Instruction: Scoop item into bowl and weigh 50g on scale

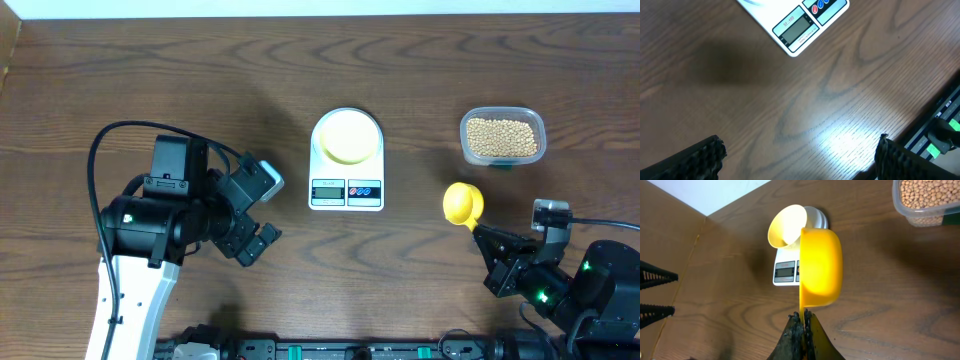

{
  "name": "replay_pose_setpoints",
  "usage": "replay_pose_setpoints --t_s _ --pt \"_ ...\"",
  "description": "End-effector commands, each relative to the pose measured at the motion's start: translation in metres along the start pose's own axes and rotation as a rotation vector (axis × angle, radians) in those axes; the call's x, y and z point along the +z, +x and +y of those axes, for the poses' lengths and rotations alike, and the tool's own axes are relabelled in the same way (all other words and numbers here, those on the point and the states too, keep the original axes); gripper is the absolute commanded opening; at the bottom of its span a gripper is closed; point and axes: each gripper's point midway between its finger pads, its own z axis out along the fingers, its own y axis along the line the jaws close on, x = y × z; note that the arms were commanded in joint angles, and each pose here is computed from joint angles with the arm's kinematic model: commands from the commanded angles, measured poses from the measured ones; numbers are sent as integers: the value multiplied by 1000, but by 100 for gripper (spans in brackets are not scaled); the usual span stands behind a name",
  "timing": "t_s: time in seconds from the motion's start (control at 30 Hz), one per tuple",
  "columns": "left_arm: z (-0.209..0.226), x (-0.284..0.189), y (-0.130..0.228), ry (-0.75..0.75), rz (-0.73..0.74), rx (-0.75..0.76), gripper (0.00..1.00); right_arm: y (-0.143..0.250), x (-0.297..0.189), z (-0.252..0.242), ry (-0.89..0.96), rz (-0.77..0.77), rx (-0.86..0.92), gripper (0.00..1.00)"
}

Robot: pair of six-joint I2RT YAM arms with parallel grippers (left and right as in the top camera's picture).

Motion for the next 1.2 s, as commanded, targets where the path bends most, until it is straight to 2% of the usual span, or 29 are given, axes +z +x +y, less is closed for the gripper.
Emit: replay_pose_setpoints --t_s 0.0,0.1,0.23,0.4,0.53,0.57,0.63,0.77,0.83,0.87,0.93,1.03,1.17 --pt "-18 -8 -27 115 -133 -11 98 -5 -5 4 1 -21 -22 1" --pt "-49 -19 -48 308 -257 -37 98 -8 -5 5 -3 -31 -28 1" --pt "-57 -24 -55 358 -298 -31 98 -10 -5 6 -5 -40 -34 1" --pt "-77 -41 -80 511 -443 22 98 -15 -5 1 25 -61 -40 1" --pt "-89 -44 -86 596 -464 37 100 -26 -6 3 20 -107 -68 1" --pt "-91 -44 -88 606 -469 46 62 -29 -6 5 16 -119 -75 1" --pt "-91 -40 -92 603 -475 71 8 -35 -7 7 11 -144 -89 1" --pt "-90 -26 -99 652 -421 -21 7 -42 -8 1 51 -173 -93 1" --pt "-84 -7 -99 622 -348 -87 7 -43 -9 -3 75 -182 -91 1" --pt "-76 7 -98 567 -292 -146 7 -44 -9 -5 82 -184 -90 1" --pt "-37 52 -87 248 -110 -375 7 -44 -9 -6 90 -187 -89 1" --pt "-21 74 -87 29 -65 -421 7 -44 -9 -6 91 -187 -90 1" --pt "-42 103 -105 23 -103 -475 7 -46 -10 -11 119 -197 -94 1"
